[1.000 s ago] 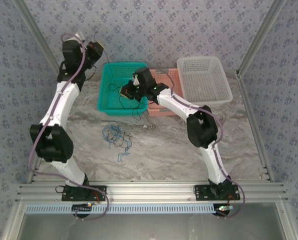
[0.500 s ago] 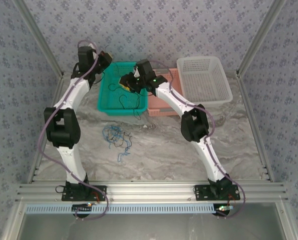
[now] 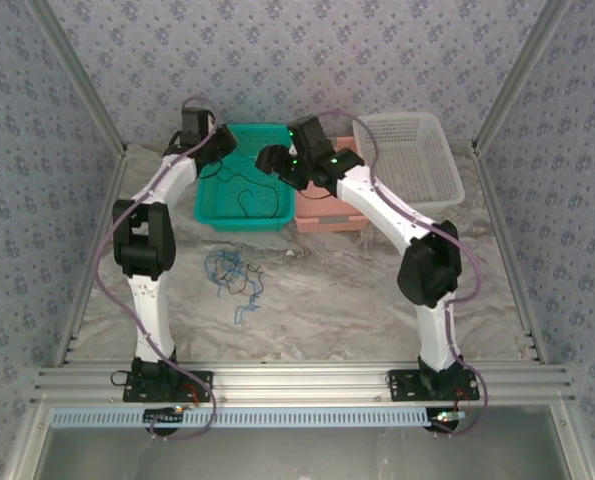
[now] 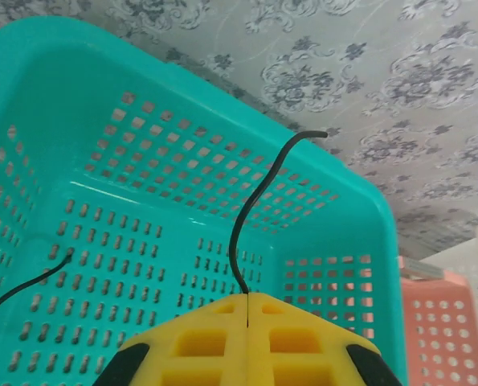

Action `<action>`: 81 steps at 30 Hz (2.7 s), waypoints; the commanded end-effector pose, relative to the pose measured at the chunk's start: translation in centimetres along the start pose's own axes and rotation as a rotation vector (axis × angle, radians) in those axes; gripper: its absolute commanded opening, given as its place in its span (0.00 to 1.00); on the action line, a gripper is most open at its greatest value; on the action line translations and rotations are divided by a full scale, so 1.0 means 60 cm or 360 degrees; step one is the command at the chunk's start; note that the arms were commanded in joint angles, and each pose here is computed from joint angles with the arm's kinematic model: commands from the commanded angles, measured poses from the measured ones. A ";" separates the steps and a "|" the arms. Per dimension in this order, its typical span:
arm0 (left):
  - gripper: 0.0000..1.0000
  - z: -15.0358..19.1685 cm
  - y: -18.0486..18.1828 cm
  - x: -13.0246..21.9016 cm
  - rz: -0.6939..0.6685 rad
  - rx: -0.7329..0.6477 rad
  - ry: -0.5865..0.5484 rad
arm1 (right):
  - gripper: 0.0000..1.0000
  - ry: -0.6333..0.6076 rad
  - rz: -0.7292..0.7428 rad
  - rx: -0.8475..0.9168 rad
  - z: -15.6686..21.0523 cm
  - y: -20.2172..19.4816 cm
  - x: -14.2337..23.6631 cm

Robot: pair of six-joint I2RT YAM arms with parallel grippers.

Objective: Untangle the cables

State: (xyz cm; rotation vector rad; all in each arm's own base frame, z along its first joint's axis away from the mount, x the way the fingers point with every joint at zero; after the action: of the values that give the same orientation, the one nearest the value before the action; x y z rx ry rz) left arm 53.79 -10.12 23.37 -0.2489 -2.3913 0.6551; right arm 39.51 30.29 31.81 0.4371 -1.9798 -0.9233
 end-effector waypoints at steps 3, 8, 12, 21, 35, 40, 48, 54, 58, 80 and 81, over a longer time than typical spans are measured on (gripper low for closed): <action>0.00 -0.028 -0.018 0.010 -0.0080 -0.0066 -0.0056 | 0.70 -0.0102 0.0114 0.0037 -0.005 -0.024 0.025; 0.00 -0.036 -0.022 0.008 -0.0105 -0.0070 -0.0053 | 0.69 -0.0032 0.0084 0.0023 -0.010 -0.021 0.003; 0.00 -0.053 -0.027 0.016 -0.0159 -0.0095 -0.0069 | 0.69 -0.0069 0.0113 0.0082 0.001 -0.014 0.011; 0.00 -0.077 -0.053 0.063 -0.0079 -0.0072 -0.0143 | 0.60 -0.0173 0.0278 0.0007 -0.023 -0.120 0.023; 0.00 -0.190 -0.342 0.456 0.0932 -0.0189 -0.0555 | 0.68 -0.0348 0.0150 0.0206 0.012 -0.111 0.108; 0.00 -0.185 -0.399 0.580 0.1176 -0.0240 -0.0679 | 0.73 -0.0435 0.0080 0.0428 0.035 -0.067 0.158; 0.00 -0.167 -0.426 0.703 0.1408 -0.0206 -0.0752 | 0.76 -0.0593 0.0205 0.0702 0.054 -0.045 0.198; 0.00 -0.154 -0.410 0.723 0.1259 -0.0246 -0.0752 | 0.75 -0.0582 0.0102 0.0715 0.066 -0.027 0.200; 0.00 -0.153 -0.407 0.719 0.1220 -0.0254 -0.0748 | 0.53 -0.0501 -0.0030 0.0683 0.074 -0.015 0.180; 0.00 -0.187 -0.268 0.481 0.0346 -0.0346 -0.0686 | 0.00 -0.0252 -0.0338 0.0488 -0.016 0.126 0.022; 0.00 -0.186 -0.260 0.466 0.0323 -0.0350 -0.0674 | 0.00 -0.0232 -0.0330 0.0455 -0.017 0.121 0.003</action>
State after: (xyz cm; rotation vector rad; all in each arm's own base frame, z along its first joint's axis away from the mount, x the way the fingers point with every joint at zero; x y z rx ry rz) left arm 37.69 -10.39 54.17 -0.5299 -2.8176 0.6319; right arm 39.01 33.61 41.32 0.8397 -2.3646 -0.8413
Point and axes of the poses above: each hand's point on the last joint's axis, 136 mm out from that joint toward the fingers, its own x axis back along the fingers, its own y axis along the line the jaws close on, z = x × y, the point moved 10 cm from there along x, back along the fingers, and after that the axes turned 9 degrees about -x, right-handed, at the moved point
